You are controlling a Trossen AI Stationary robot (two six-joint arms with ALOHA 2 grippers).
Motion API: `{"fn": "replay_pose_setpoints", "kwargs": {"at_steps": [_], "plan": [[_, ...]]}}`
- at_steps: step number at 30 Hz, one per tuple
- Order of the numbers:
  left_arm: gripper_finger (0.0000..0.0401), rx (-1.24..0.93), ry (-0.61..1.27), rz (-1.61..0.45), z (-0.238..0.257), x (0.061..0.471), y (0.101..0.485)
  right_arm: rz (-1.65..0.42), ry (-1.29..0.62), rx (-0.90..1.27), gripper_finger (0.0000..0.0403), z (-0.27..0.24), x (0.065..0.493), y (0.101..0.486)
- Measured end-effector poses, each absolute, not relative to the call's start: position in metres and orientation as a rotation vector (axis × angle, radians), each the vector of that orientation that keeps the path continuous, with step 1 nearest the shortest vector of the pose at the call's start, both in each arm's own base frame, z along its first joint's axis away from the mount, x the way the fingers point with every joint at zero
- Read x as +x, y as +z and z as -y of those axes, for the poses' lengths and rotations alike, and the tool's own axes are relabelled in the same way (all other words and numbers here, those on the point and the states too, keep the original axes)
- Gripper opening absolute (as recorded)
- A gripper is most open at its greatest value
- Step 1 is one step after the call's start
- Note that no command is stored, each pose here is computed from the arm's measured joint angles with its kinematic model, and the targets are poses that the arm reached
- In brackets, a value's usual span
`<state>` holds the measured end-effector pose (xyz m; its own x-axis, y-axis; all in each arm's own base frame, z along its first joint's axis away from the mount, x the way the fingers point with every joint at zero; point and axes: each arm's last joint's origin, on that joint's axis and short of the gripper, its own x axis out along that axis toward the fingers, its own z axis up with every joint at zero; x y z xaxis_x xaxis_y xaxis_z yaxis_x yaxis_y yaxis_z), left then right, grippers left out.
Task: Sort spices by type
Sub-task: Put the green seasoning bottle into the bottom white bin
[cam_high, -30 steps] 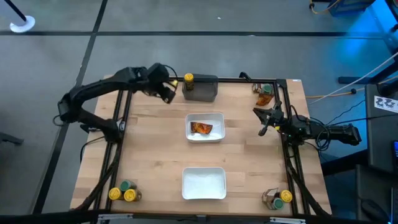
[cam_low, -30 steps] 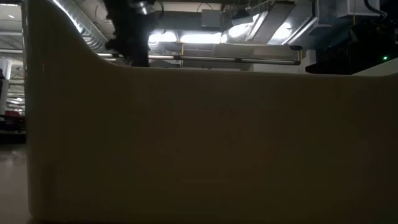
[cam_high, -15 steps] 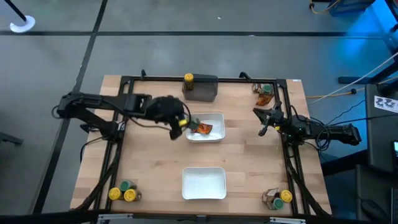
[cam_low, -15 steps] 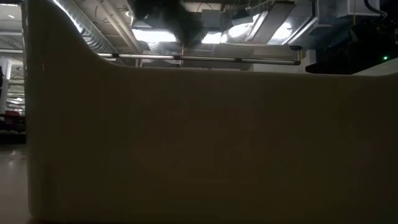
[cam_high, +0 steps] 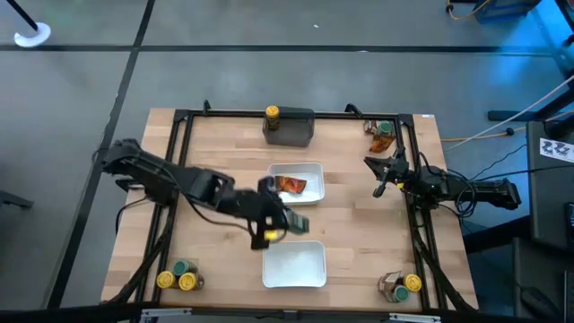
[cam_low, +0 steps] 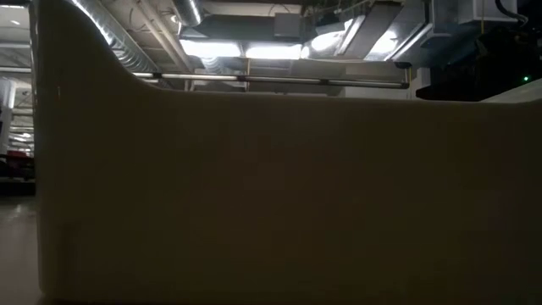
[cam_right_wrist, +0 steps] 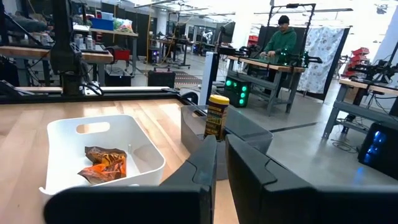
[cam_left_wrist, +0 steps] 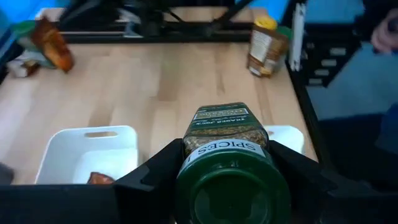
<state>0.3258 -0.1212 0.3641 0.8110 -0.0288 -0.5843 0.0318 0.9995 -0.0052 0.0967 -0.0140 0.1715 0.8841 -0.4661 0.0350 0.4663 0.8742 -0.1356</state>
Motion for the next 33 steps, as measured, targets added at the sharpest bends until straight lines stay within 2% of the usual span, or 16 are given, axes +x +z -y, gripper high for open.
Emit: {"fn": "replay_pose_setpoints", "kwargs": {"at_steps": [5, 14, 22, 33], "plan": [[0.0186, 0.059, -0.086, -0.718, 0.158, 0.34, 0.374, -0.001, -0.487, -0.142, 0.0037, 0.014, 0.097, 0.171], [0.0186, 0.044, -0.082, -0.876, 0.195, 0.341, 0.366, 0.014, -0.486, -0.072, 0.0037, 0.014, 0.097, 0.171], [0.0186, 0.05, -0.008, -1.031, 0.201, 0.35, 0.332, 0.015, -0.485, -0.027, 0.0037, 0.014, 0.097, 0.17], [0.0191, 0.026, -0.031, -1.198, 0.204, 0.378, 0.28, 0.015, -0.486, -0.018, 0.0037, 0.014, 0.097, 0.17]]}}
